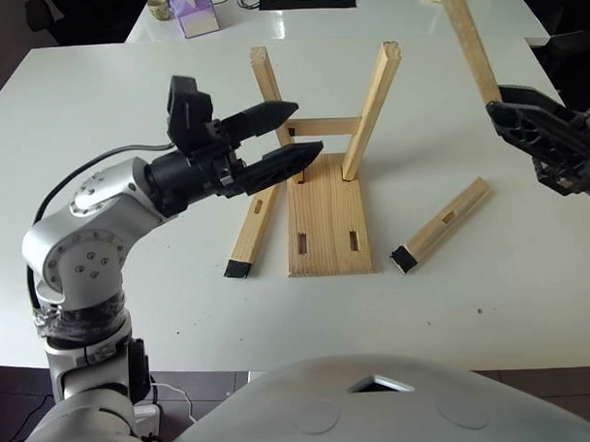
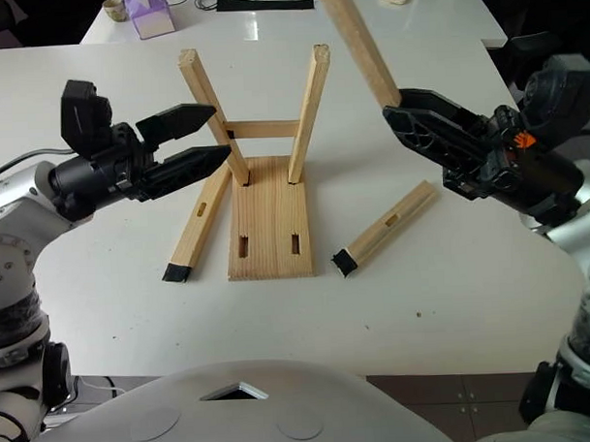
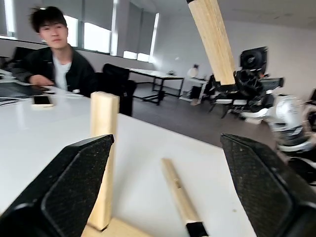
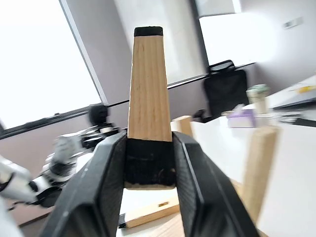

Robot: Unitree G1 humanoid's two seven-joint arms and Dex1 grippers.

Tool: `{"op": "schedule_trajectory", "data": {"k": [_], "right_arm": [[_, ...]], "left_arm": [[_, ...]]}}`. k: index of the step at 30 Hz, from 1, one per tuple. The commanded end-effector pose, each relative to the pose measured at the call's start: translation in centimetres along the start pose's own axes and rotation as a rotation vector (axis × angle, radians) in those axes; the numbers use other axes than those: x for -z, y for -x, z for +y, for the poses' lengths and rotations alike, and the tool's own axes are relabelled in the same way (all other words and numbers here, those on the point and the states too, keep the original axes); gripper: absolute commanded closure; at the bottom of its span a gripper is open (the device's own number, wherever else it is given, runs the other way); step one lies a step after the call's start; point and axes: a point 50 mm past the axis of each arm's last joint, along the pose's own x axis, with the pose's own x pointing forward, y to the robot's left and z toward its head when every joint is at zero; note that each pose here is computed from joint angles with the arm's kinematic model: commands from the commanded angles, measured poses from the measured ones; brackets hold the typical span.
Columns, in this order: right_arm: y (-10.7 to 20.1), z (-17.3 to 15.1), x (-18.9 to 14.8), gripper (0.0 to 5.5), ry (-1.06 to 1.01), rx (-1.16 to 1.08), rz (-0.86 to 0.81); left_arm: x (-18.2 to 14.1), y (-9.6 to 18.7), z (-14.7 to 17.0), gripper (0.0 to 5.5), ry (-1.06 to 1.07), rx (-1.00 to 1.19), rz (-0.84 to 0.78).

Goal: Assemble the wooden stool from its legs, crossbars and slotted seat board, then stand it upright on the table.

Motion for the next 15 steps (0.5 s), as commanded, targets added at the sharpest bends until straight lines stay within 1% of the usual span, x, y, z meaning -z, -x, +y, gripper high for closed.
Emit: {"op": "schedule_trajectory", "data": {"k": [1, 3, 5, 8, 11, 15], "right_arm": [[-1.5, 0.5, -0.3, 4.18, -0.046, -0.142, 0.043], [-2.5, 0.5, -0.3, 4.18, -0.053, -0.179, 0.030], [-3.3, 0.7, -0.1, 4.18, -0.057, -0.215, 0.022], [-4.2, 0.7, 0.6, 4.18, -0.056, -0.228, 0.024], [-4.6, 0.0, 1.4, 4.18, -0.065, -0.219, 0.026], [-5.2, 0.0, 2.0, 4.18, -0.062, -0.241, 0.037]], "left_arm": [[-2.6, -1.9, -0.6, 0.98, 0.085, 0.182, -0.109], [-3.3, -2.3, -1.0, 0.98, 0.135, 0.264, -0.143], [-3.5, -2.9, -1.2, 0.98, 0.154, 0.299, -0.144], [-3.4, -3.7, -0.7, 0.98, 0.150, 0.278, -0.123], [-3.2, -4.0, -1.0, 0.98, 0.133, 0.291, -0.100], [-2.5, -4.2, -1.2, 0.98, 0.087, 0.290, -0.050]]}}
